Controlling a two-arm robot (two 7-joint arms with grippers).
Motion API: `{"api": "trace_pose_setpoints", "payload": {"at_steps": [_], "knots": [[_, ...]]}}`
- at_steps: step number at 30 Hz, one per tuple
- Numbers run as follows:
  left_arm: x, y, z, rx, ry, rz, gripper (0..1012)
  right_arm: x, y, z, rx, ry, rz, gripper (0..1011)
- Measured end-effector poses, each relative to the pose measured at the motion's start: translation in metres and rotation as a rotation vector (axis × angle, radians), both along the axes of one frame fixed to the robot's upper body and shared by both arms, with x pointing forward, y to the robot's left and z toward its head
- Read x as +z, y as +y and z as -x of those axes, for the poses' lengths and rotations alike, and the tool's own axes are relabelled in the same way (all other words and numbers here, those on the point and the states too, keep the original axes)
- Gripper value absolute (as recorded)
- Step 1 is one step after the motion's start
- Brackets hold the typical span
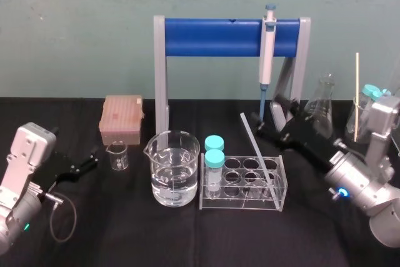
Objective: Pick up the stirring rod with one hand, then place it down.
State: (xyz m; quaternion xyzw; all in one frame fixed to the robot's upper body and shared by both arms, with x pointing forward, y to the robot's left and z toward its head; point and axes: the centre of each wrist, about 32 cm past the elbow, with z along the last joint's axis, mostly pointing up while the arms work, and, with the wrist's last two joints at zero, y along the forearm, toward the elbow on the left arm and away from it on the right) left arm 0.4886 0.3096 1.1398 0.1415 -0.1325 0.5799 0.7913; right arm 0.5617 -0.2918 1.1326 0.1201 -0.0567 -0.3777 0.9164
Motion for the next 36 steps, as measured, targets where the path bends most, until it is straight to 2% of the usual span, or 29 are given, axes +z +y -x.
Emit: {"api": "trace_pose_setpoints", "payload": {"at_steps": [4,8,12,15,16,18,24,36], "knots": [[0.000,0.000,0.000,0.000,0.000,0.000,1000,0.009,-0.007,0.002,-0.095,-0.048,-0.019,1003],[0.000,0.000,0.000,0.000,0.000,0.000,1000,0.012,-0.017,0.006,-0.212,-0.013,-0.040,1003],[0.000,0.000,0.000,0.000,0.000,0.000,1000,0.011,-0.029,0.012,-0.311,0.079,-0.059,1003],[0.000,0.000,0.000,0.000,0.000,0.000,1000,0.008,-0.039,0.020,-0.396,0.187,-0.072,1003],[0.000,0.000,0.000,0.000,0.000,0.000,1000,0.008,-0.039,0.020,-0.396,0.187,-0.072,1003],[0.000,0.000,0.000,0.000,0.000,0.000,1000,0.005,-0.043,0.027,-0.447,0.260,-0.073,1003],[0.000,0.000,0.000,0.000,0.000,0.000,1000,0.000,-0.044,0.033,-0.484,0.351,-0.064,1003],[0.000,0.000,0.000,0.000,0.000,0.000,1000,0.001,-0.044,0.032,-0.483,0.335,-0.064,1003]]}}
